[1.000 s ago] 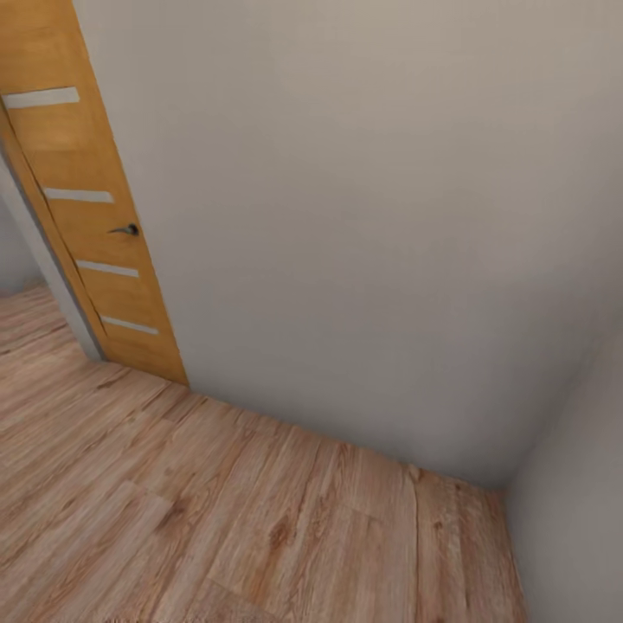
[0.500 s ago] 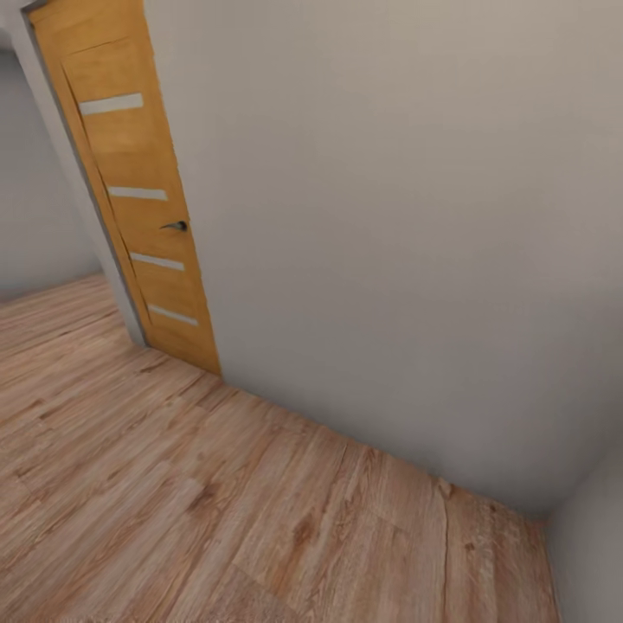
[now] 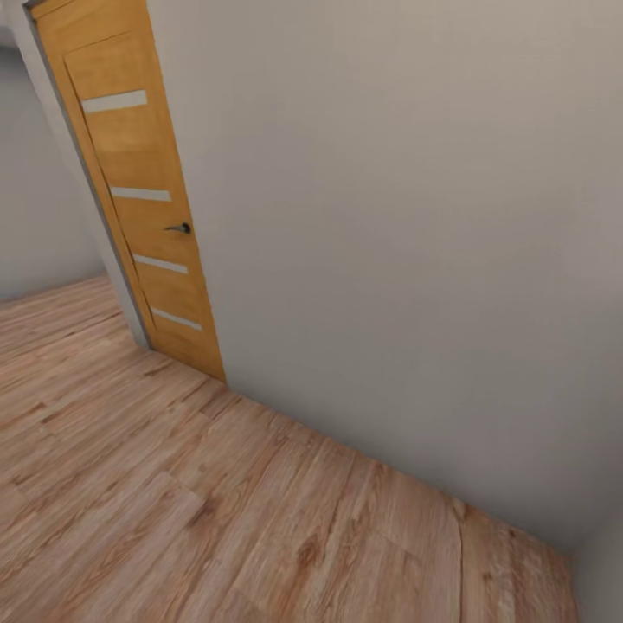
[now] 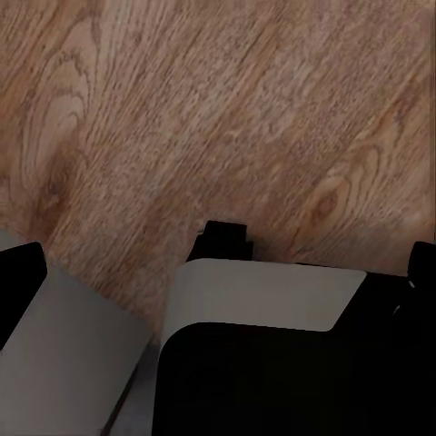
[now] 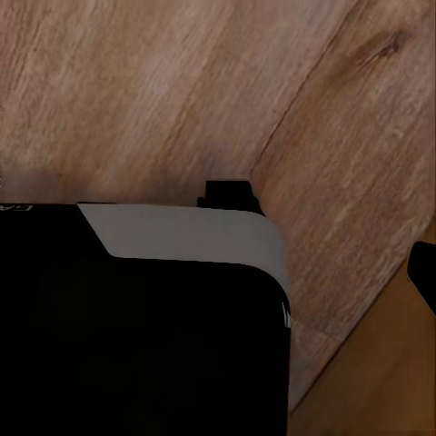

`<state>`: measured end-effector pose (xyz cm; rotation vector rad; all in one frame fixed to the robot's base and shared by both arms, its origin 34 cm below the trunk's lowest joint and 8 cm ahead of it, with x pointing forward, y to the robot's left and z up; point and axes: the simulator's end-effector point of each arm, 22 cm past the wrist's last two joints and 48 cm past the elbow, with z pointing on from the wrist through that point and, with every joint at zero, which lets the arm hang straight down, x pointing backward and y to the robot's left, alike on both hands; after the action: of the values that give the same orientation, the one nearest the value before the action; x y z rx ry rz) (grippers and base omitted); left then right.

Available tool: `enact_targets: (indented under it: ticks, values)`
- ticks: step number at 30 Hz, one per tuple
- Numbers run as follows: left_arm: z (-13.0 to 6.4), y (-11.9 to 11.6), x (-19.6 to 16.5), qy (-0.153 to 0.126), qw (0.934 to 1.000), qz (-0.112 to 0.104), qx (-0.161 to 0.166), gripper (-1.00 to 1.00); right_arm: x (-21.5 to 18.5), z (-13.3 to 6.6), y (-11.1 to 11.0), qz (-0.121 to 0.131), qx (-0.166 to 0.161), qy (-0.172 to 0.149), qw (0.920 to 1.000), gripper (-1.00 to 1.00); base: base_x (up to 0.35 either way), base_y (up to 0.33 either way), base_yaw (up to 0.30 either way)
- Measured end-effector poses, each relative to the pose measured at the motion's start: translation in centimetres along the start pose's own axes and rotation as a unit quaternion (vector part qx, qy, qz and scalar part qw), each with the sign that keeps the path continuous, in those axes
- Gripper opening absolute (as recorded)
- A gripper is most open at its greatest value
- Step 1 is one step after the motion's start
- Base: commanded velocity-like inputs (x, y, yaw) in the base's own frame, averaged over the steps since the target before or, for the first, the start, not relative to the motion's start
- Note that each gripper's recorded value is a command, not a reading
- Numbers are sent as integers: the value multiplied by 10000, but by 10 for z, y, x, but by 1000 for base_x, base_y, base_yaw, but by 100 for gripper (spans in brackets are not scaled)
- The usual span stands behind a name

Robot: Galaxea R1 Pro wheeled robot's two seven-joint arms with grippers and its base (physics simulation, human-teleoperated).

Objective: Move the two storage containers from the living room to the garage. In the garage, place one container on the floor and stack the other container on top of it (either order is fine).

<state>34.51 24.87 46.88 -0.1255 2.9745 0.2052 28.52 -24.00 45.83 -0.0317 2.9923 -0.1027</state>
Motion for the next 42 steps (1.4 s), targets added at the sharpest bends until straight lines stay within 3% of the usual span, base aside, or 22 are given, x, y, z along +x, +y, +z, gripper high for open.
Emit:
enact_targets:
  ticks: [15, 42]
  values:
    - [0, 0, 0, 2, 10000, -3, 0, 100, 0, 0, 0, -1, 0, 1, 10000, 100, 296, 0, 32]
    - [0, 0, 0, 5, 10000, -6, -3, 100, 0, 0, 1, -1, -1, 4, 10000, 100, 10, 0, 265]
